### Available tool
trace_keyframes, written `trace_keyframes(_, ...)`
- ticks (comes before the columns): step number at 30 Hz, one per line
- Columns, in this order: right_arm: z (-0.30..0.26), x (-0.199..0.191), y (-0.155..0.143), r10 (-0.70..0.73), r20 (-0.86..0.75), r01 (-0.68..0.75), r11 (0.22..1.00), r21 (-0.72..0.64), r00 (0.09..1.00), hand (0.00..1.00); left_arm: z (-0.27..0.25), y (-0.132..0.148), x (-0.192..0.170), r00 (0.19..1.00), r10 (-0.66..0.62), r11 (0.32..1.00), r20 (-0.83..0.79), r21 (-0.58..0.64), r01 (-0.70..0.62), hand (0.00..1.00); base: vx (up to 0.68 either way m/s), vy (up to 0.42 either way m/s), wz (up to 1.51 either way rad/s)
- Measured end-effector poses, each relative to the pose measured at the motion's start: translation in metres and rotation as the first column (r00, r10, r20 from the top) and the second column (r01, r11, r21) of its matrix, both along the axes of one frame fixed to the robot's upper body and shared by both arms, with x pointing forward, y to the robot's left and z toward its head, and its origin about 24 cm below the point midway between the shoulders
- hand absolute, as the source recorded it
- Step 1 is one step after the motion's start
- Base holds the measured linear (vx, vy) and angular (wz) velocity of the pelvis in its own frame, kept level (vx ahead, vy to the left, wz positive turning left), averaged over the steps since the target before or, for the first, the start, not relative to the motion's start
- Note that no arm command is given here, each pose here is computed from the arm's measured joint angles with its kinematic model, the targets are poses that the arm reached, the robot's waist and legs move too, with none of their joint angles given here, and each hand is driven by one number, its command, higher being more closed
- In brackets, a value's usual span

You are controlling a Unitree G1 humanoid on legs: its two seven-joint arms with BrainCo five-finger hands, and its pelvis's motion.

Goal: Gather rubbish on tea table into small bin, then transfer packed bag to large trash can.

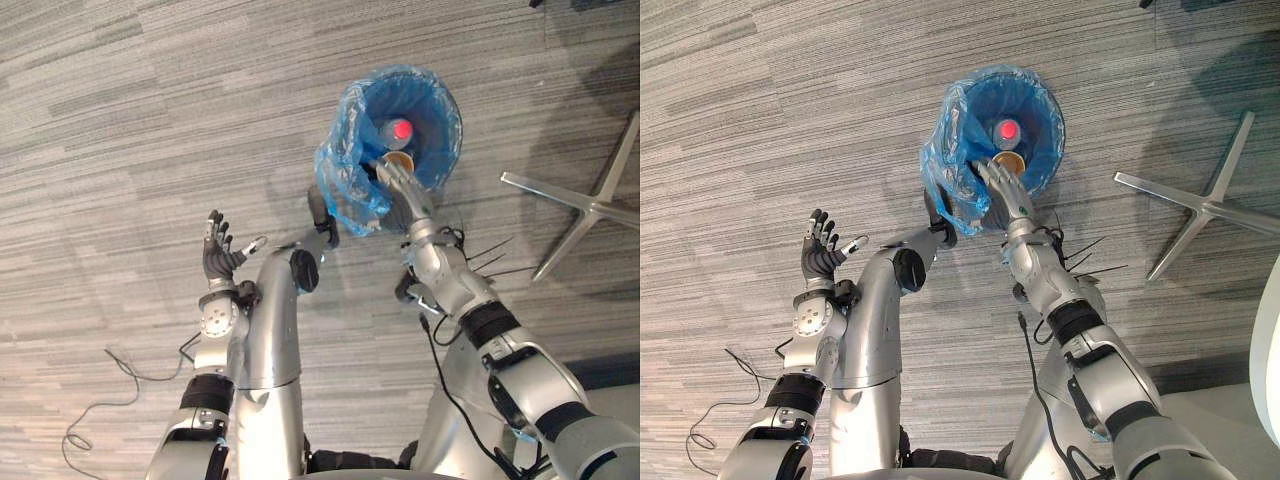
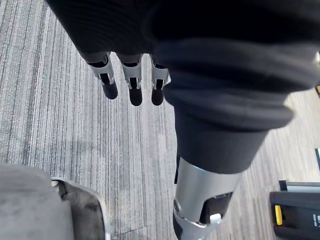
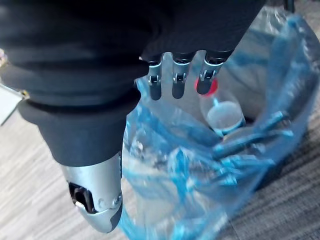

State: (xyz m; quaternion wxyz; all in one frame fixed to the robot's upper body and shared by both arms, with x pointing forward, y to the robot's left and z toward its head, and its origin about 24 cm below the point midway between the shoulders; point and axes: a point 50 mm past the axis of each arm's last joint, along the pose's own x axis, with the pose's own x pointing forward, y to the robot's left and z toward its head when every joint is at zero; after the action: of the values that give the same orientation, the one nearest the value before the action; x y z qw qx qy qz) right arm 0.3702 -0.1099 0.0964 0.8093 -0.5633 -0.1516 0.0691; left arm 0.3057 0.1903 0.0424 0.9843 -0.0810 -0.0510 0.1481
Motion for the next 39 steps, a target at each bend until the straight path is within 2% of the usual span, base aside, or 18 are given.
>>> trace_keyframes(2, -0.006, 0.001, -0.001, -0.011, -0.024, 0.010, 0.999, -0.039, 1.000, 0.00, 0.000, 0.000, 0.000, 1.000, 0.000, 1.000, -0.001, 0.000, 0.000, 0.00, -0.09, -0.001, 0.00)
trace_keyframes(3, -0.009, 0.001, -0.001, -0.016, -0.032, 0.015, 0.999, -0.044, 0.999, 1.00, 0.000, 0.000, 0.001, 1.000, 0.000, 1.000, -0.002, 0.000, 0.000, 0.00, -0.09, 0.002, 0.00)
trace_keyframes(13, -0.004, 0.009, 0.001, -0.043, -0.032, 0.040, 0.995, -0.087, 0.999, 1.00, 0.003, 0.001, 0.008, 1.000, -0.003, 1.000, -0.005, 0.008, 0.003, 0.00, -0.09, 0.003, 0.02)
trace_keyframes(23, 0.002, 0.008, 0.004, -0.042, -0.036, 0.043, 0.998, 0.034, 0.998, 1.00, 0.003, 0.003, 0.008, 1.000, 0.000, 1.000, -0.010, 0.015, 0.000, 0.00, -0.10, 0.008, 0.00)
trace_keyframes(33, 0.044, 0.003, 0.003, -0.042, 0.095, 0.008, 0.945, 0.328, 0.995, 1.00, -0.003, -0.001, 0.008, 0.999, -0.005, 1.000, -0.036, 0.004, 0.005, 0.00, -0.03, 0.000, 0.00)
trace_keyframes(36, 0.048, -0.006, 0.001, -0.036, 0.088, -0.012, 0.867, 0.499, 0.995, 1.00, -0.008, -0.007, 0.006, 0.998, -0.018, 1.000, -0.060, -0.014, 0.018, 0.00, -0.09, -0.021, 0.07)
trace_keyframes(38, 0.042, -0.016, -0.001, -0.010, 0.050, -0.025, 0.752, 0.659, 0.999, 1.00, -0.018, -0.017, 0.000, 0.994, -0.054, 0.998, -0.099, -0.033, 0.051, 0.00, -0.09, -0.069, 0.12)
trace_keyframes(39, 0.040, -0.019, -0.001, 0.001, 0.043, -0.031, 0.723, 0.691, 0.999, 1.00, -0.022, -0.020, -0.002, 0.992, -0.066, 0.997, -0.112, -0.036, 0.062, 0.00, -0.09, -0.104, 0.09)
